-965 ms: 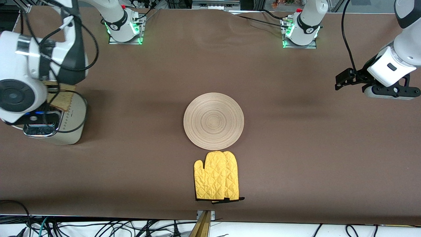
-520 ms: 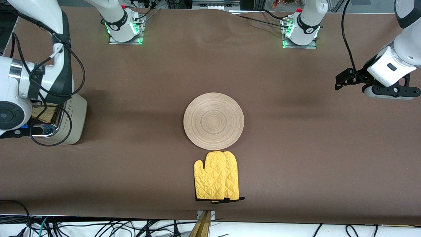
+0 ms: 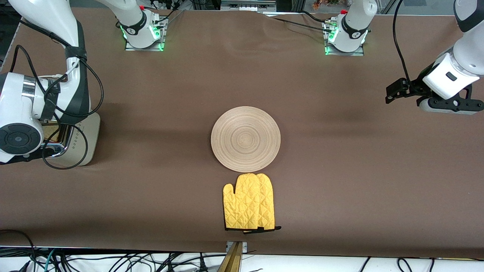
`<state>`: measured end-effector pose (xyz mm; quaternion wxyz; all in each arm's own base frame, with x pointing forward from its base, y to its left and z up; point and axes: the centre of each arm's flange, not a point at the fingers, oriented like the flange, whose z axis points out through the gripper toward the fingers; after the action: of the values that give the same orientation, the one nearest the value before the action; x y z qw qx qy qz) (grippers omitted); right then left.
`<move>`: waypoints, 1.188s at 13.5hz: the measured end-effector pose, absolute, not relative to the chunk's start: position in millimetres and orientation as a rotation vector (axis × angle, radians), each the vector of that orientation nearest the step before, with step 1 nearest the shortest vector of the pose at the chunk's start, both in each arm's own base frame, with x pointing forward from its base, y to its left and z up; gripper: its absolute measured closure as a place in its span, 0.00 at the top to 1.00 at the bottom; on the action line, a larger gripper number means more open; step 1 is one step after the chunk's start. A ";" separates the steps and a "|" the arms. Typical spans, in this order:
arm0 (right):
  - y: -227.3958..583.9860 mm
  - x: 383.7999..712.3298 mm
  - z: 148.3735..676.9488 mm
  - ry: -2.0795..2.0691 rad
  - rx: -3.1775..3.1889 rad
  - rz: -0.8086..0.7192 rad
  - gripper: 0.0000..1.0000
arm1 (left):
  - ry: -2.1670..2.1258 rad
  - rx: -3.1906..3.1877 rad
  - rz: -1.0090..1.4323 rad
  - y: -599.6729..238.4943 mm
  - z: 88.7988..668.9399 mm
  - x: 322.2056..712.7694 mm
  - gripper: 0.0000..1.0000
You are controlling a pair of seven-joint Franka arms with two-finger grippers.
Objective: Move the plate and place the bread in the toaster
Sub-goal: 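Lower the bread slice into the toaster slot with the right gripper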
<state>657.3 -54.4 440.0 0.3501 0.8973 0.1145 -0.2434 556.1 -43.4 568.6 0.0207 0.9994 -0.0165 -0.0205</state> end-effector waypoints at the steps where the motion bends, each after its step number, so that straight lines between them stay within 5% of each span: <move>1: -57.8 656.3 437.7 0.299 2.322 -0.641 0.04 | -0.051 3.099 -0.064 -43.4 568.6 556.1 1.00; 12: -56.4 658.6 385.2 0.390 2.306 -0.654 0.04 | -0.052 3.099 -0.062 -43.6 568.9 556.4 1.00; 16: -52.1 661.8 388.6 0.390 2.336 -0.625 0.44 | -0.052 3.099 -0.062 -43.6 569.0 556.4 1.00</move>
<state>661.8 -52.1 388.6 0.3390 0.8972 0.1498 -0.2401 556.4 -43.6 569.0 0.0207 0.9994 -0.0166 -0.0201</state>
